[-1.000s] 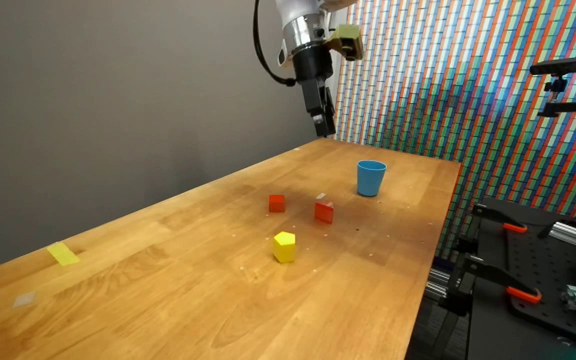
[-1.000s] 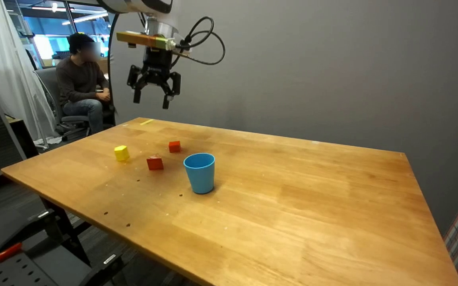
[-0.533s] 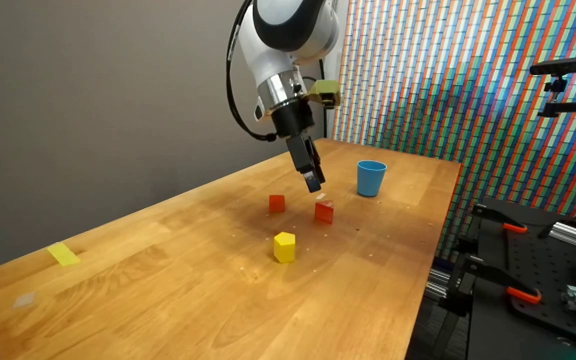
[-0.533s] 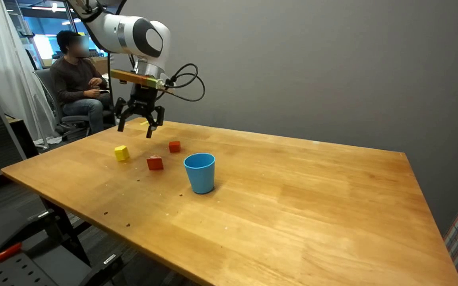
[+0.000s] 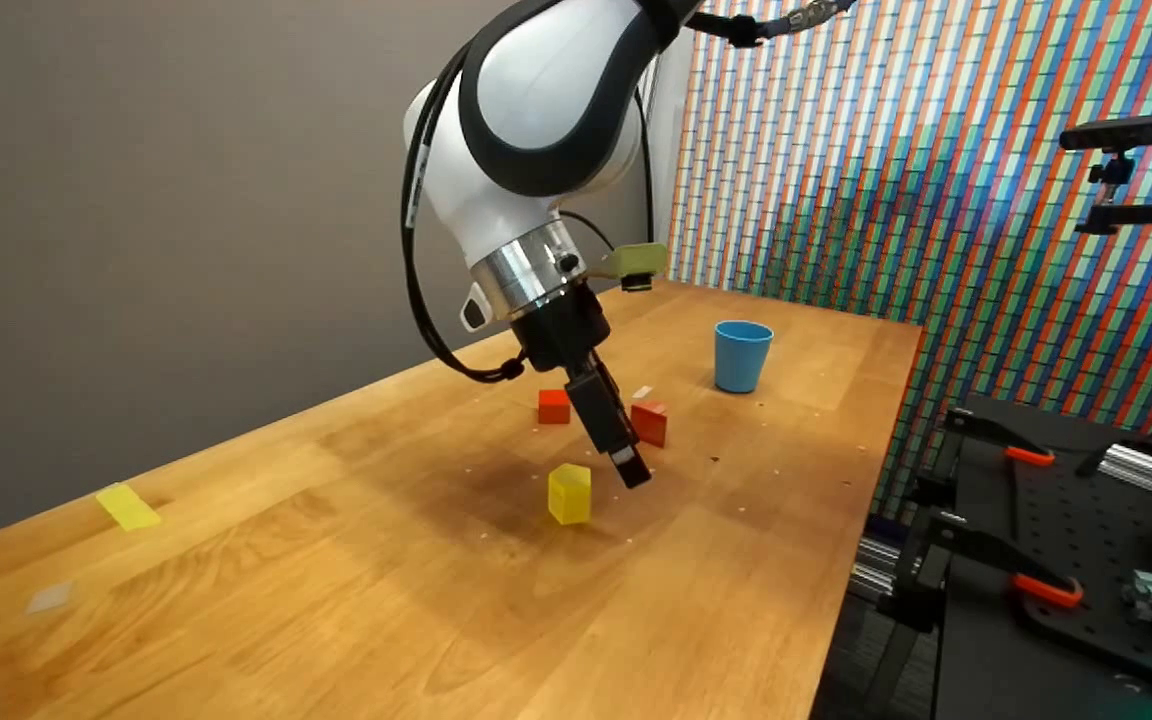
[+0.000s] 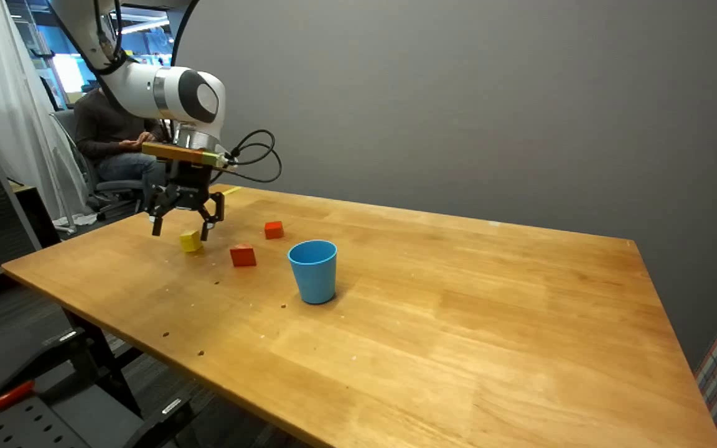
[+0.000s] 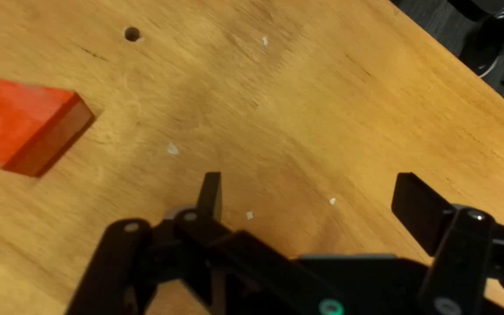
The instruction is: Put the yellow block in the cup
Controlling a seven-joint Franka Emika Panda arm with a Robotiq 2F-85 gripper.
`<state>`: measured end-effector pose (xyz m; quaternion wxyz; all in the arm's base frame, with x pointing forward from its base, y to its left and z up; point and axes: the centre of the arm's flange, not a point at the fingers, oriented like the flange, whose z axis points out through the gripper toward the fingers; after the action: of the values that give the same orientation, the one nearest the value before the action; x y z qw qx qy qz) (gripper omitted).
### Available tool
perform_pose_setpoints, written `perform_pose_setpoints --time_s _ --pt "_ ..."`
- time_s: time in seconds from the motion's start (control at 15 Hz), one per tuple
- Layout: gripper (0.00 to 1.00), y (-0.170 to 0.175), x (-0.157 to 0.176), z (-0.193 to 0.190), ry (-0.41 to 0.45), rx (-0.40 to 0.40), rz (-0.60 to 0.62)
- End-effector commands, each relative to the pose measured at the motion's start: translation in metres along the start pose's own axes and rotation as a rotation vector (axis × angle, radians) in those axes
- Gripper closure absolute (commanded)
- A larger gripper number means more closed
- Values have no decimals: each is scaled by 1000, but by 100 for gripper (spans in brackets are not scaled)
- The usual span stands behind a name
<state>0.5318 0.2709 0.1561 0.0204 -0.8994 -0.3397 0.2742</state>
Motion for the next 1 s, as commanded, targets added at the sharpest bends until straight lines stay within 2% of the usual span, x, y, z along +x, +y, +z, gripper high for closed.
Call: perform_pose_setpoints --time_s 0.0,0.33,0.73,0.8,0.87,0.93 --pt "0 -13 20 4 18 -81 -72" --pt "0 -24 38 10 71 -173 -138" --pt "0 -30 47 8 111 -209 -182" --pt "25 -31 47 8 111 -215 -188" --pt "25 -31 47 8 112 -216 -190" --pt "32 -31 46 9 112 -218 -191"
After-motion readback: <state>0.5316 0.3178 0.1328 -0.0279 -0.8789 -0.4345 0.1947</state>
